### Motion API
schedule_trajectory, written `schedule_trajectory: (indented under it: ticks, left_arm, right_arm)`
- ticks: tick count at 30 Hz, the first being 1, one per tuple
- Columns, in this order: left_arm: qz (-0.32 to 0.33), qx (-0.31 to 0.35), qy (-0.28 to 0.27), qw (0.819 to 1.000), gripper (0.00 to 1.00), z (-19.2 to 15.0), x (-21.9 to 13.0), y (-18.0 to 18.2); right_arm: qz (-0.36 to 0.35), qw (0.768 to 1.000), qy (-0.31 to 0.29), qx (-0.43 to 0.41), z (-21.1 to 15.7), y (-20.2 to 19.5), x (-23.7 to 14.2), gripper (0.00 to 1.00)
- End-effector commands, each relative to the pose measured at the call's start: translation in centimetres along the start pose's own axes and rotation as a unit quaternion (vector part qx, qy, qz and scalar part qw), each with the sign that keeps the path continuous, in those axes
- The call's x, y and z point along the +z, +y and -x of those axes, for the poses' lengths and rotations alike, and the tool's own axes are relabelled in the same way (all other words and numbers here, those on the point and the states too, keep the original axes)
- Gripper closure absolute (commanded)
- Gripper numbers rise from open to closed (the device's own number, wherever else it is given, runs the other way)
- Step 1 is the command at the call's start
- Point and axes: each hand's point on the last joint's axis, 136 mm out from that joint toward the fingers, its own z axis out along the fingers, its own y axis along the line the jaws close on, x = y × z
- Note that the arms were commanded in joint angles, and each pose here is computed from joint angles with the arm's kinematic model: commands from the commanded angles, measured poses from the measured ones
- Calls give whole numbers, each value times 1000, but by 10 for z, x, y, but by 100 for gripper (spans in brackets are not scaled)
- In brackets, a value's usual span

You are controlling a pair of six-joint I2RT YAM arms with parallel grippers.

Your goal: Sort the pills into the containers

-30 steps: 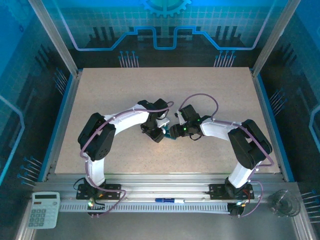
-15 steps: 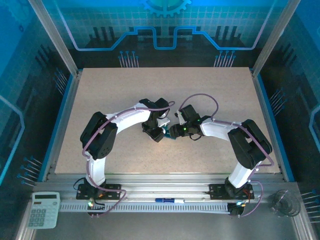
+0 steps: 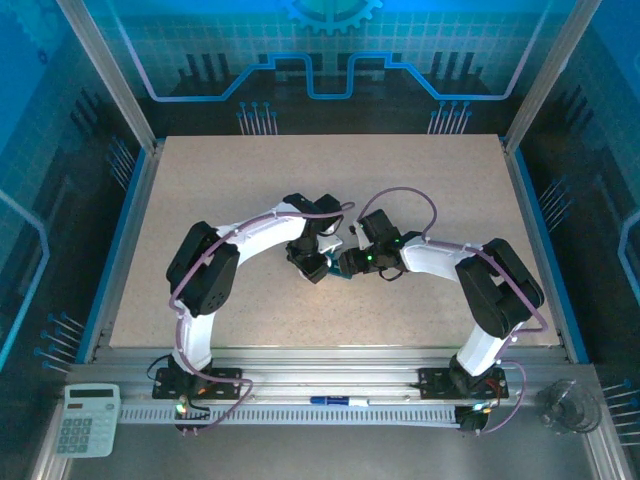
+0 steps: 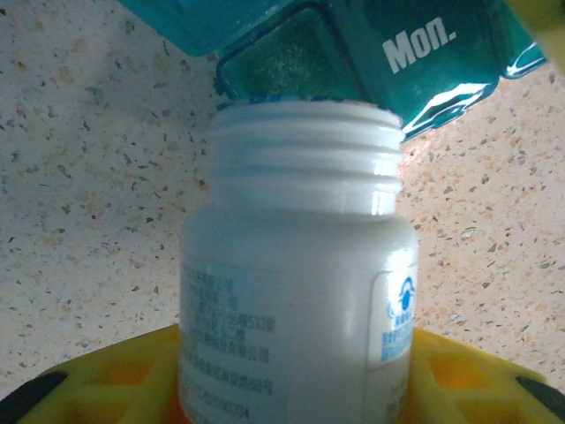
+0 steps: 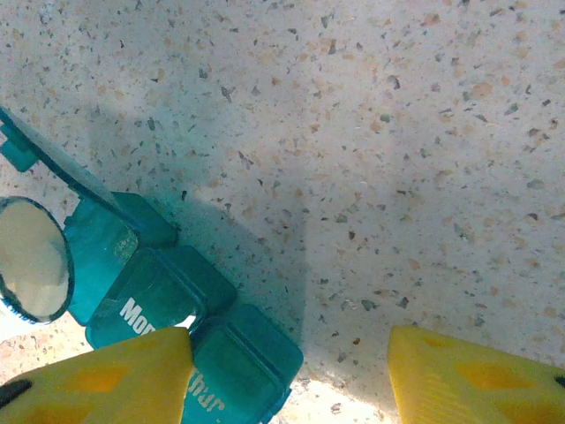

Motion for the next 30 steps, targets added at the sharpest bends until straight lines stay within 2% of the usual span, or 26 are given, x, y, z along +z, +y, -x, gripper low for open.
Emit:
schedule_trajectory:
  ticks: [1, 22, 30]
  left_arm:
    - [4, 12, 23, 1000, 100, -4, 1, -2]
    - [1, 20, 34, 999, 100, -2, 2, -2]
    - [7, 13, 9, 1000, 100, 3, -3, 1]
  right_arm:
    - [-6, 1000, 27, 3, -18, -2, 10, 39]
    - [-6, 1000, 28, 4, -19, -2, 11, 39]
    - [-6, 1000, 28, 3, -19, -2, 11, 39]
